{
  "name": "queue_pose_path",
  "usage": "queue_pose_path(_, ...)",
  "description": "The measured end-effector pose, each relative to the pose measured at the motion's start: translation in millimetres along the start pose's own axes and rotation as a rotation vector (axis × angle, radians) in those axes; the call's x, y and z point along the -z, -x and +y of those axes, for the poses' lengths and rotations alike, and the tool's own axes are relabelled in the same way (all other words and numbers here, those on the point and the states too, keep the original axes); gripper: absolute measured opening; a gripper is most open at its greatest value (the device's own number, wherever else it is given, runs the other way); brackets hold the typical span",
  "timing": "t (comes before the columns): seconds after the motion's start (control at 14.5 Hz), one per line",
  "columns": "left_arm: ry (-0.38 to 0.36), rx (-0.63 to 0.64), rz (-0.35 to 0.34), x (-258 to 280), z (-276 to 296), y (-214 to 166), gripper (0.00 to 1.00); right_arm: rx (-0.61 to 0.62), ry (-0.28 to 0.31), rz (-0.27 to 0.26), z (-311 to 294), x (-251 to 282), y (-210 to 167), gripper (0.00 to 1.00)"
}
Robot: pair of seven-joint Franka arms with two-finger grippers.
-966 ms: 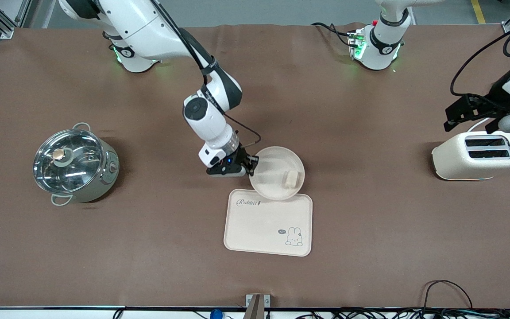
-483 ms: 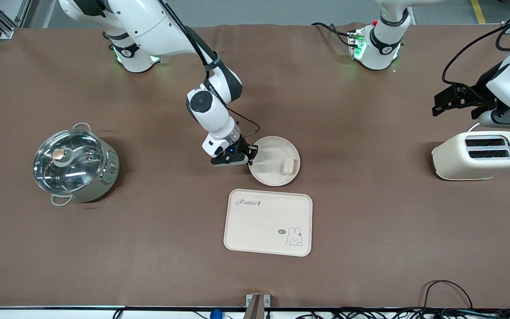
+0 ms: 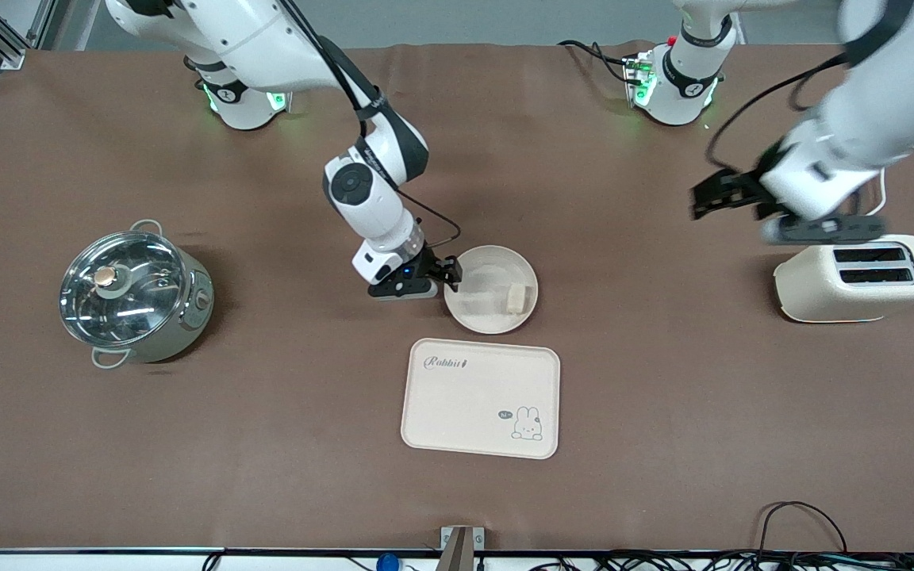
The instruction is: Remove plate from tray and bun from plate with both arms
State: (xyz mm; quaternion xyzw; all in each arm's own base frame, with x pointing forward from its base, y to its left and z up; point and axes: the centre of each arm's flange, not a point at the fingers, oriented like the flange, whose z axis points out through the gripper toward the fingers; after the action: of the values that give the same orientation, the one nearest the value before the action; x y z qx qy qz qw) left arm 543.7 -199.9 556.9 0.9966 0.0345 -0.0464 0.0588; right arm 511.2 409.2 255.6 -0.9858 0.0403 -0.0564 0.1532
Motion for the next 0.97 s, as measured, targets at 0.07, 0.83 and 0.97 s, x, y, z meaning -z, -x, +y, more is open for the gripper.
queue_pose_path(0.07, 0.009, 0.021, 0.002, -24, 31, 1, 1.0, -0.017, 0.009, -0.012, 10, 28, -19, 0.98)
queue_pose_path(0.83, 0.01, -0.07, 0.109, -315, 173, -24, 1.0, 0.068, 0.173, -0.139, 243, 286, -148, 1.0)
queue_pose_path(0.97, -0.005, -0.087, 0.105, -347, 190, -9, 1.0, 0.072, 0.216, -0.163, 263, 334, -143, 1.0)
